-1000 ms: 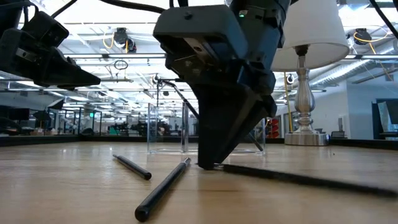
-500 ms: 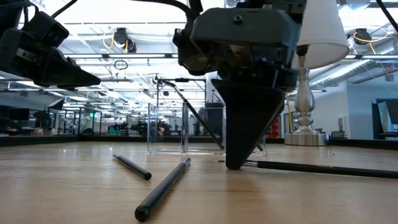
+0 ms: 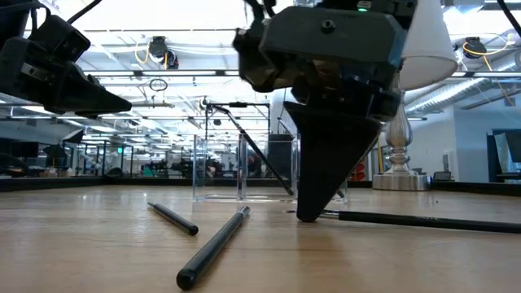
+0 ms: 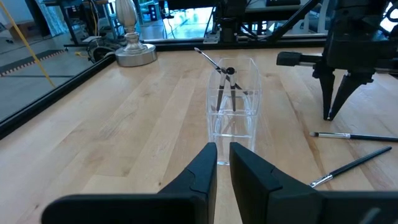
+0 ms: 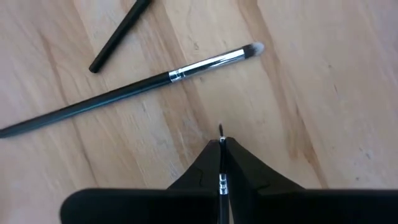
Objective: Pick & Place Makeup Supplies
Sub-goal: Put the makeup brush into the transparent organizer
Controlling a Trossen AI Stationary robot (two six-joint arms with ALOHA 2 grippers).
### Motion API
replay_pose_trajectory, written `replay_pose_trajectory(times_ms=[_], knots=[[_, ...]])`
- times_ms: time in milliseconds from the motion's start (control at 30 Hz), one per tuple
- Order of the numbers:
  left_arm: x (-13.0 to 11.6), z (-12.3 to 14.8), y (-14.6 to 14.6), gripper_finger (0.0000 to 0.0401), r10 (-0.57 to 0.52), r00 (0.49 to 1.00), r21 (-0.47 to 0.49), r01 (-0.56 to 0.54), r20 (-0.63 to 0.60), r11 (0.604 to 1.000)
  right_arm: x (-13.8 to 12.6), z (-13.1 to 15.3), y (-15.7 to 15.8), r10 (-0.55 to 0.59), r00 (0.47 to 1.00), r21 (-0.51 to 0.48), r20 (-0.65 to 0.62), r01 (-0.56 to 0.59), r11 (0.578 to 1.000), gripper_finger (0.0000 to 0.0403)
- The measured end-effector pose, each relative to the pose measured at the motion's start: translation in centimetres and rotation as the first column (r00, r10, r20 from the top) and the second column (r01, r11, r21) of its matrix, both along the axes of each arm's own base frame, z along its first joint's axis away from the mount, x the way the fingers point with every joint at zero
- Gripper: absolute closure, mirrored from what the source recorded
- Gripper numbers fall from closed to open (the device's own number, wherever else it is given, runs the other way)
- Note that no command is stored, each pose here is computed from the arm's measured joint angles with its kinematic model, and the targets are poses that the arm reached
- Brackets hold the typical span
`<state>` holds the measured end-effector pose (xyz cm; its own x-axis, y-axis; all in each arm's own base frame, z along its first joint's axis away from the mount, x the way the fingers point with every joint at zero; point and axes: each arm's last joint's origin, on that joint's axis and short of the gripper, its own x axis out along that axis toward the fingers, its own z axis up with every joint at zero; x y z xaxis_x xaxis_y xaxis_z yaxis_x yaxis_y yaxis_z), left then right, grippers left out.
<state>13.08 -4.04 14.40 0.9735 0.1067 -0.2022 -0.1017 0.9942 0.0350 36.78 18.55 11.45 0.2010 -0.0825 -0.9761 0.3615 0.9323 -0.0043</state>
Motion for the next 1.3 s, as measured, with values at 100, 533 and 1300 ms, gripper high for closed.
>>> replay_pose_trajectory(times_ms=[100,533,1300], knots=[[0.0,0.0,0.0,0.0350,0.000,1.000,0.000,0.000,-0.001,1.000,0.3,1.8,0.1,-0.004,0.996,0.008,0.091,0.003,1.000,0.0402],[0.0,0.0,0.0,0.0350,0.000,1.000,0.005,0.000,-0.006,1.000,0.1,6.5,0.3,0.013,0.955,-0.026,0.296,-0.005,1.000,0.0403],[0.0,0.0,0.0,0.0350,0.000,1.000,0.001,0.000,0.000,1.000,1.7,16.2,-1.6,0.329,0.667,-0.453,0.669,0.013,0.892,0.0403]])
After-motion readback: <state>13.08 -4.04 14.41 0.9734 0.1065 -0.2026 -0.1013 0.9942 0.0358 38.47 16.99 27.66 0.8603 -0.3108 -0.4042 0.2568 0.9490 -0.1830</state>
